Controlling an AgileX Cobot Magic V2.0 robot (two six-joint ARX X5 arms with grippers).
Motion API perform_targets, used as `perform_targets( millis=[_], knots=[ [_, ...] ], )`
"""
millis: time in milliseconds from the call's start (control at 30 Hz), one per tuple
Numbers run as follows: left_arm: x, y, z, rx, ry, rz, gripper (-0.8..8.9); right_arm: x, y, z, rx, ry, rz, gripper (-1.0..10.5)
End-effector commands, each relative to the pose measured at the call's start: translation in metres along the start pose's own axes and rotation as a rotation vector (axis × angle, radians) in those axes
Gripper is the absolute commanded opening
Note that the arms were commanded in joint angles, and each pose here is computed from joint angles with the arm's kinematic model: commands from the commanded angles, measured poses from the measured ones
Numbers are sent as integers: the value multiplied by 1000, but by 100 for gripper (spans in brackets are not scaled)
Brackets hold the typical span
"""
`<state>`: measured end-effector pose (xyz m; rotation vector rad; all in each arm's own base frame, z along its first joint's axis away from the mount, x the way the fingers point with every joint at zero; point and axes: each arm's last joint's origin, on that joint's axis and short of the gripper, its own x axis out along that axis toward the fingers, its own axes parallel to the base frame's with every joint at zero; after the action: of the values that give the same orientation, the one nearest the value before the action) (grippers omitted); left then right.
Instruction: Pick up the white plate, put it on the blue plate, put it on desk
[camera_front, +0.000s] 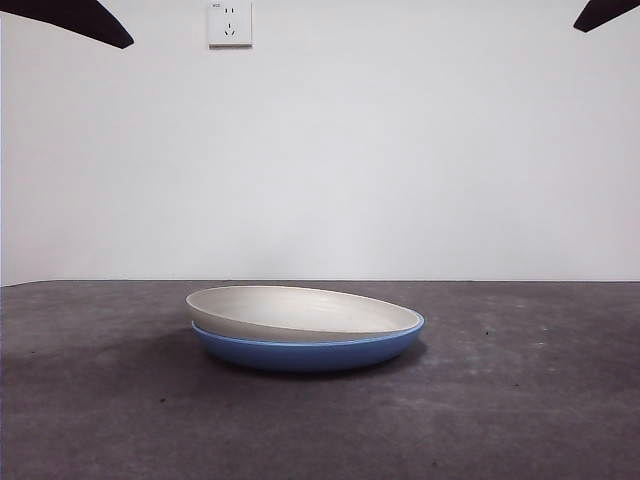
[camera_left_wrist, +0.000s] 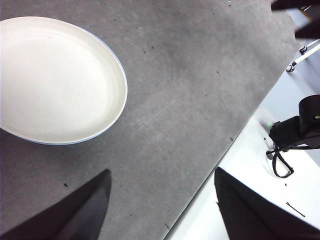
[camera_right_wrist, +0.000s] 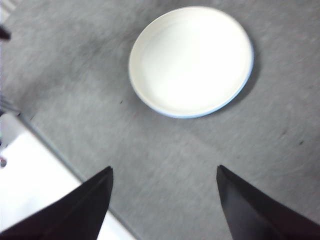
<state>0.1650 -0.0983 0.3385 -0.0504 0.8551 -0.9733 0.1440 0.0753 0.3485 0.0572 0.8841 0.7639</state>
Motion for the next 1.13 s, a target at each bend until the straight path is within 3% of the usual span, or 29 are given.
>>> perform_targets(
  millis=[33, 633, 700, 800, 1133],
  knots=[
    [1, -1, 2, 20, -5, -9, 335, 4, 1, -8, -17, 18, 35, 328],
    [1, -1, 2, 20, -5, -9, 324, 13, -2, -21, -16, 35, 57, 327],
    [1, -1, 2, 20, -5, -9, 224, 13, -2, -21, -16, 35, 57, 302],
    [1, -1, 2, 20, -5, -9, 5, 13, -2, -21, -16, 36, 56, 18],
    [1, -1, 3, 21, -7, -9, 10, 13, -2, -20, -17, 31, 54, 13]
  ],
)
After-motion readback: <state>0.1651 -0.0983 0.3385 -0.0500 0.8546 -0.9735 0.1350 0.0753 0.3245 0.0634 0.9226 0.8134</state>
